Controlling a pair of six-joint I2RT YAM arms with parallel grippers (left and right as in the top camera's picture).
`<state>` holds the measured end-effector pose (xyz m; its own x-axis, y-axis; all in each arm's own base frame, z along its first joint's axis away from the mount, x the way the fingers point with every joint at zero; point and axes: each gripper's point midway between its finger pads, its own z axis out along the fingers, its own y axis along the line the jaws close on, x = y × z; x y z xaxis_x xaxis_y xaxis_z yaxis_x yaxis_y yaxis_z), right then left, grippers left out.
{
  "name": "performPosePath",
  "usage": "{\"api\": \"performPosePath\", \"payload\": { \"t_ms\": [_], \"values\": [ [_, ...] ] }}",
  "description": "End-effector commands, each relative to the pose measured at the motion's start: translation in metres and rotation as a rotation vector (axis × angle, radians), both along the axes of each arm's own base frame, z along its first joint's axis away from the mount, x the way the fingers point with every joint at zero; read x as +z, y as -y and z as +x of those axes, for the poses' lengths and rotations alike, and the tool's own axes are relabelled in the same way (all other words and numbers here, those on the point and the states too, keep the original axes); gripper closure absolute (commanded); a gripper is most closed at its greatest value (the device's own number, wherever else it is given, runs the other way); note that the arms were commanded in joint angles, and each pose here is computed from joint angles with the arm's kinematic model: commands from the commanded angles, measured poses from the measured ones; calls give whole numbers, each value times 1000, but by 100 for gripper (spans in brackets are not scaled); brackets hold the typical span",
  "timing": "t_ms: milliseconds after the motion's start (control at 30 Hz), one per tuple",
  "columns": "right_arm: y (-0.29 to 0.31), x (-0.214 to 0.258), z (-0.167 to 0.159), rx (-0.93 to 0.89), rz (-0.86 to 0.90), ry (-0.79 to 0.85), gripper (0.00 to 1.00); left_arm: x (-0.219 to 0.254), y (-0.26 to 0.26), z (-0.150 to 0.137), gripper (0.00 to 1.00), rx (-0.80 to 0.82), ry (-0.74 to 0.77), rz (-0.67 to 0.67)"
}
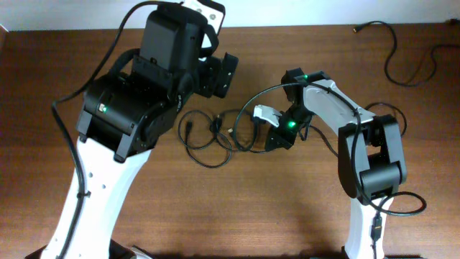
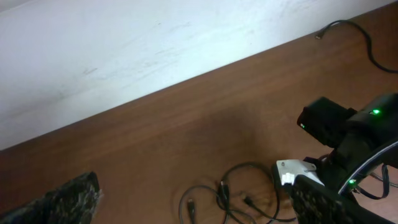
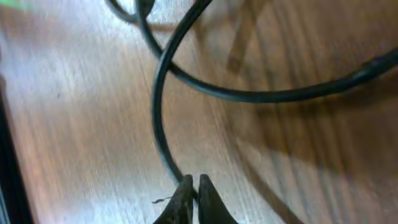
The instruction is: Untangle cables
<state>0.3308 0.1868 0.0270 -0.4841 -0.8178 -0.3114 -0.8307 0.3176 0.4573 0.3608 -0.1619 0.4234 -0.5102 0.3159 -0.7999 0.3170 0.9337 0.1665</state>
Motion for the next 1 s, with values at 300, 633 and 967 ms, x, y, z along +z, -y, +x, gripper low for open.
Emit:
{"api": "performPosePath", "payload": {
  "t_ms": [300, 633, 967],
  "values": [
    [23, 83, 10, 57, -3, 62, 68, 4, -10, -8, 1, 10, 4, 15],
    [22, 13, -30, 343, -97, 87, 2, -2, -13, -12, 1, 9, -25, 32],
    [11, -22, -51, 393, -102, 95, 96, -6, -14, -15, 1, 9, -44, 43]
  ]
}}
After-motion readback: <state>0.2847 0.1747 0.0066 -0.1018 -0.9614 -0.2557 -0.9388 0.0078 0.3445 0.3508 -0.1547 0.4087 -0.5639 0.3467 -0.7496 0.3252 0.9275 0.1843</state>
